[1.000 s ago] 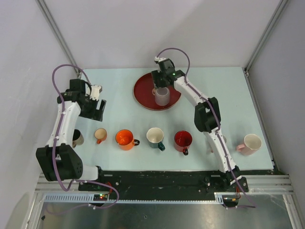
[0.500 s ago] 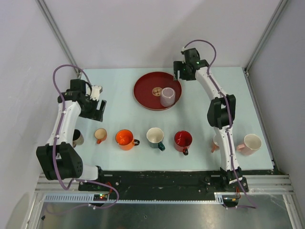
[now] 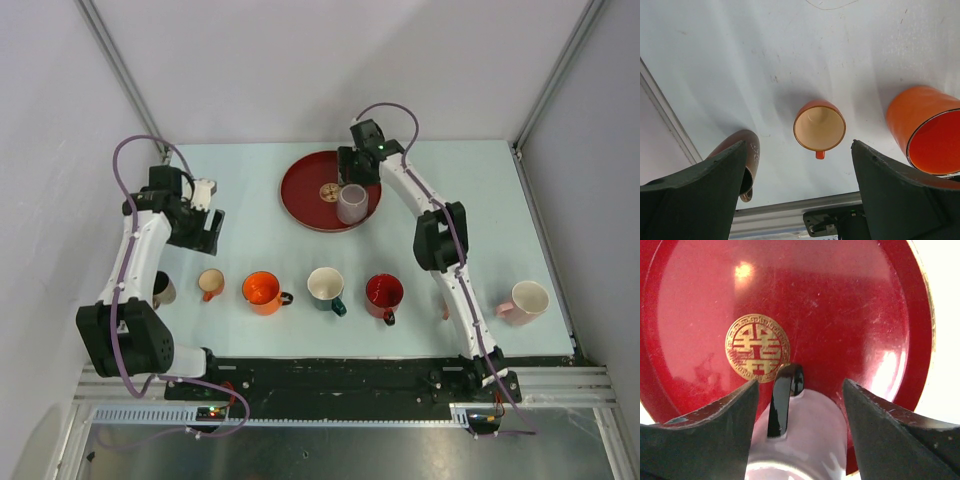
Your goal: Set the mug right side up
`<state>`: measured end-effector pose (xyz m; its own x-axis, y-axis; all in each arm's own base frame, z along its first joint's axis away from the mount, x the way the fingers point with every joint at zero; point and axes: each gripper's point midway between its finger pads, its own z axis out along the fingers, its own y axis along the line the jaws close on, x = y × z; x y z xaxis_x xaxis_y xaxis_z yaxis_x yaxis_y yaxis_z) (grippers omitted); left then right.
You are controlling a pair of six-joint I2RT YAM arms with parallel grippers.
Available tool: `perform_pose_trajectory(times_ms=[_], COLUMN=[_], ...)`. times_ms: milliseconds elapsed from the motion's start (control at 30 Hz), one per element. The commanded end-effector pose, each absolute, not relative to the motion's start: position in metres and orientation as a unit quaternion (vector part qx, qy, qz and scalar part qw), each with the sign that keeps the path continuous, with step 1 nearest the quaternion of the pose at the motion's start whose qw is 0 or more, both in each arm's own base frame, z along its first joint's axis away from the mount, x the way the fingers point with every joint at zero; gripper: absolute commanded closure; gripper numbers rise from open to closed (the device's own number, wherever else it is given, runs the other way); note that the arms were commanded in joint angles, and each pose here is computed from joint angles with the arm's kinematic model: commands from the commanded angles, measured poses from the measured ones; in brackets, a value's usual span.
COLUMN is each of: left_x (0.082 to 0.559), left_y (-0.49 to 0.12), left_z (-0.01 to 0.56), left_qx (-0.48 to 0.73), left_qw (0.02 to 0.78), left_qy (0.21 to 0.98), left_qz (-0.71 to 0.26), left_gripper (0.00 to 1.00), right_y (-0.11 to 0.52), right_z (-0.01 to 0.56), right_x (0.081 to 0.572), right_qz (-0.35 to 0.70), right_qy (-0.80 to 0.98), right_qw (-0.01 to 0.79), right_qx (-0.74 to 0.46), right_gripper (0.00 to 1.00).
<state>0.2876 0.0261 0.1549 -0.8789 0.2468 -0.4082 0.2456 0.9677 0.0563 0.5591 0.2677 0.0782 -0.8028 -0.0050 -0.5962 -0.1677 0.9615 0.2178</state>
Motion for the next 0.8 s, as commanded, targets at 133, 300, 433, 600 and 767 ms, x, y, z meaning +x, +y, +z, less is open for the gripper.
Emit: perform_pose_trajectory(times_ms=[133, 300, 433, 600, 767], left_x=[0.296, 0.297, 0.297, 0.298, 0.301], left_y=[0.017, 0.018, 0.02, 0.018, 0.017], left_z=[0.162, 0.165, 0.165, 0.166, 0.169], left_qx=[0.129, 0.133, 0.134, 0.132, 0.134], left_qw=[0.225, 0.229, 0.229, 0.229, 0.235], left_qy=[0.966, 0.964, 0.964, 0.964, 0.963], left_qz=[-0.009, -0.003, 0.001, -0.004, -0.004], left_gripper=[0.12, 0.11, 0.12, 0.11, 0.12], right_y=[0.267, 0.265, 0.251, 0.255, 0.289], right_z=[0.06, 0.058, 0.068, 0.1, 0.143], right_x=[0.555, 0.544, 0.541, 0.546, 0.549], right_qz=[0.111, 0.112, 0.099, 0.147, 0.258], right_qy=[0.947, 0.952, 0.954, 0.943, 0.905], right_qw=[0.295, 0.273, 0.27, 0.291, 0.325], right_qx=[-0.065, -0.079, -0.082, -0.068, -0.093], right_gripper=[0.5, 0.63, 0.94, 1.0, 1.0])
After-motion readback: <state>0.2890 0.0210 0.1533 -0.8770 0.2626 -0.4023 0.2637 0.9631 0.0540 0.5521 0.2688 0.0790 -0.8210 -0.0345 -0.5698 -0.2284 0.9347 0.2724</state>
